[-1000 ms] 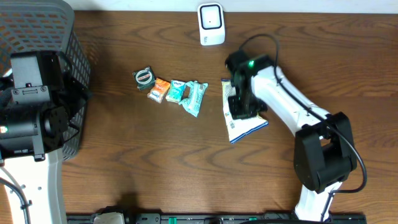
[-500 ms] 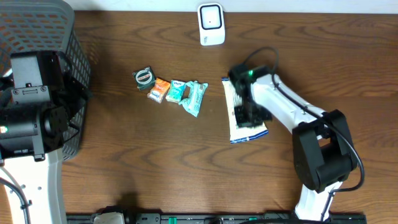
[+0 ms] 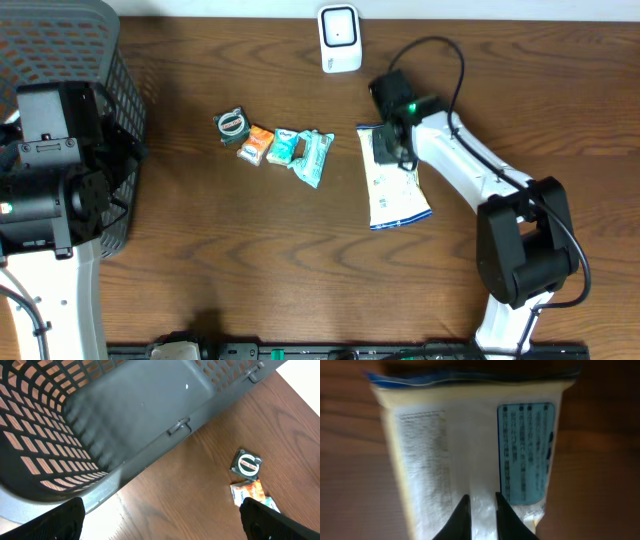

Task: Scan the item barcode
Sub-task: 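Lift the bag's top edge with the right gripper toward the scanner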

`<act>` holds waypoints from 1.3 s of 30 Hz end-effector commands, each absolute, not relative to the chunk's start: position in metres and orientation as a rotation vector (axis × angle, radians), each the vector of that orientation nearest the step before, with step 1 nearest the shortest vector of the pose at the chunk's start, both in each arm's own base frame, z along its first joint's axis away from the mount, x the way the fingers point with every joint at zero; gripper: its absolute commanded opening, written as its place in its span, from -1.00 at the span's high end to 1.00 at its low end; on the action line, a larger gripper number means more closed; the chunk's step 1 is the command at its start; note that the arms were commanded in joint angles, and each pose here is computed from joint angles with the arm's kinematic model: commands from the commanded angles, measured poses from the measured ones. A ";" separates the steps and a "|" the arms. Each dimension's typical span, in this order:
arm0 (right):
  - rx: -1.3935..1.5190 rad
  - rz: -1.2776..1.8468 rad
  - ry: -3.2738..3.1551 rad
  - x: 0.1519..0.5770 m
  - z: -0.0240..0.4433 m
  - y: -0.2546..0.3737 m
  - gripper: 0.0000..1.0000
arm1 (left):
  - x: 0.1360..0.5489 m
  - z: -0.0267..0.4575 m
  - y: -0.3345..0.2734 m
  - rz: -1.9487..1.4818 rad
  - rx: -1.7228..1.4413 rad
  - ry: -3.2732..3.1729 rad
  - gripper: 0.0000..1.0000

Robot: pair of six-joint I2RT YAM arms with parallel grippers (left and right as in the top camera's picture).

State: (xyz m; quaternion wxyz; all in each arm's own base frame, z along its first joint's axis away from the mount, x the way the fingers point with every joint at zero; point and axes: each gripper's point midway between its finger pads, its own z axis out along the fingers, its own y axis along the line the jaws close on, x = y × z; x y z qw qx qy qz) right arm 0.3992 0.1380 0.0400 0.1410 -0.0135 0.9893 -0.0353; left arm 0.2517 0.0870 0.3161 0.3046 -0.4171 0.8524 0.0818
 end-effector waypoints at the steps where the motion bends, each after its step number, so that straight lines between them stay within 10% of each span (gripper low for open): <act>1: 0.026 -0.196 2.837 0.396 0.017 0.113 0.49 | 0.250 0.314 0.090 0.228 -1.131 2.249 -0.96; 9: 0.089 -0.208 2.882 0.408 0.061 0.091 0.10 | 0.250 0.314 0.090 0.229 -1.131 2.249 -0.96; 32: -0.095 -0.001 3.281 0.299 0.010 0.118 0.17 | 0.250 0.314 0.090 0.229 -1.131 2.249 -0.95; 39: -0.014 -0.079 3.114 0.356 0.080 0.100 -0.54 | 0.250 0.314 0.090 0.228 -1.131 2.249 -0.95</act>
